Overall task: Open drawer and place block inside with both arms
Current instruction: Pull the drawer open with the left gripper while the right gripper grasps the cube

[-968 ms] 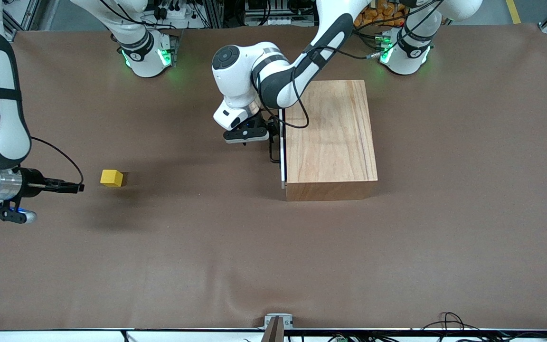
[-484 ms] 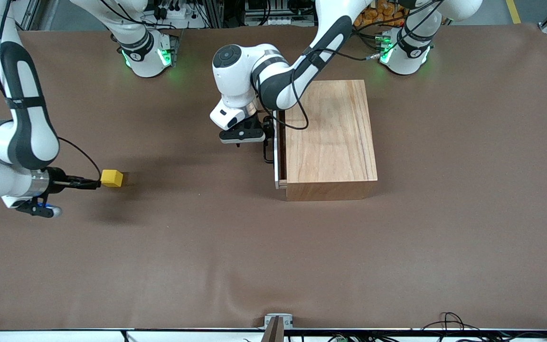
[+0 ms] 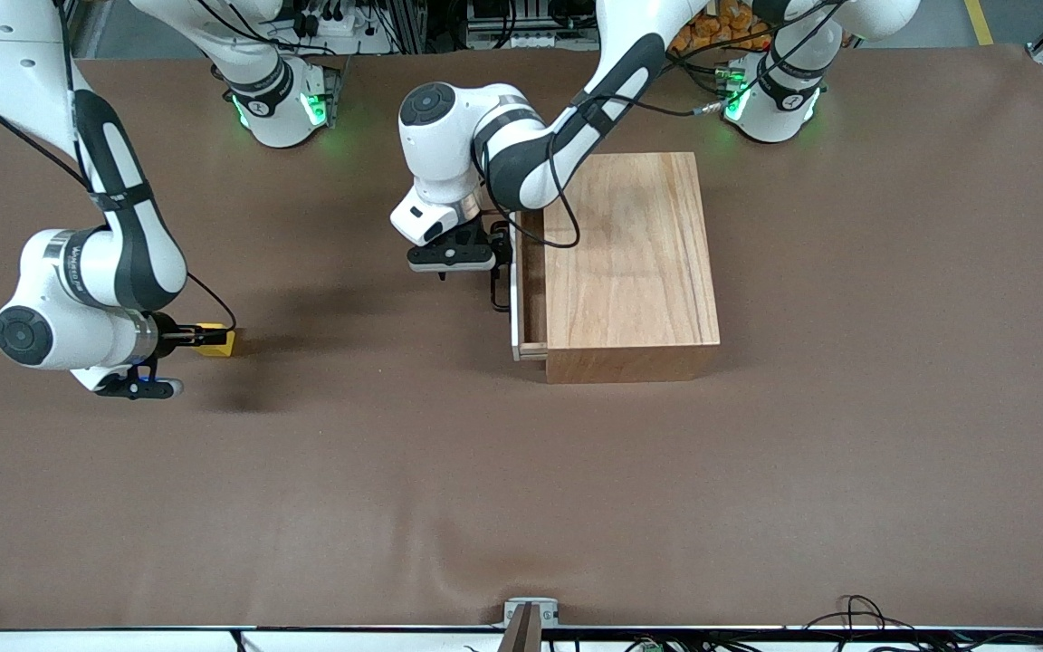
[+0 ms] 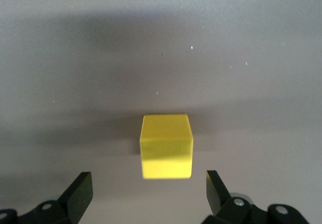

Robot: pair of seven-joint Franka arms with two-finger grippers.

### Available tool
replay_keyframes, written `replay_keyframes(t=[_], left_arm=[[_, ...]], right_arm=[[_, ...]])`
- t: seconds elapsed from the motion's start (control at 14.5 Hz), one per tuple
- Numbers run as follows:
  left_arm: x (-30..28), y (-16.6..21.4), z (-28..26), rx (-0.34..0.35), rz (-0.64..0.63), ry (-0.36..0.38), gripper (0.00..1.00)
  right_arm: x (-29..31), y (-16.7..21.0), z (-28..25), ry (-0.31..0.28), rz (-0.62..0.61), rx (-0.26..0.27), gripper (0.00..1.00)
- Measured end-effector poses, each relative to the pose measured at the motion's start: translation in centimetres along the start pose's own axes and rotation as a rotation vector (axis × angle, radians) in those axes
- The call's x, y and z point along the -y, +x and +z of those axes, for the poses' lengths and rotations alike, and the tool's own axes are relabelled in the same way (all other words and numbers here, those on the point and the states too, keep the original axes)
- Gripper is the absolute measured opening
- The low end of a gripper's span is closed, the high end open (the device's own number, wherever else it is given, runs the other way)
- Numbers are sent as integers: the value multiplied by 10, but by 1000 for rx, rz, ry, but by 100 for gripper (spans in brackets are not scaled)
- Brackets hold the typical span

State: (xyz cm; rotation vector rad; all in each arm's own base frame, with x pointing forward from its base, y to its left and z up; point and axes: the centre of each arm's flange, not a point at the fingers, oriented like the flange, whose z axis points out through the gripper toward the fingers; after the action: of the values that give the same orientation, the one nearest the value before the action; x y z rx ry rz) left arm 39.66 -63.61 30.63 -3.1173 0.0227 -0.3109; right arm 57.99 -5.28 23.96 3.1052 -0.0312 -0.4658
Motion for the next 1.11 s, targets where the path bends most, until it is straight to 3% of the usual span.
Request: replay_keyframes(t=[0.41, 0.83, 1.11], left_arm=[[-11, -7, 0, -18, 14, -50, 100], [-24, -16, -4, -40, 40, -106, 100], [-28, -18, -5, -51, 50, -134, 100]], right_arm=[[-9, -17, 55, 1, -30, -62, 100], [-8, -20, 67, 0, -32, -66, 96], [-9, -20, 66, 0, -39, -68, 55]])
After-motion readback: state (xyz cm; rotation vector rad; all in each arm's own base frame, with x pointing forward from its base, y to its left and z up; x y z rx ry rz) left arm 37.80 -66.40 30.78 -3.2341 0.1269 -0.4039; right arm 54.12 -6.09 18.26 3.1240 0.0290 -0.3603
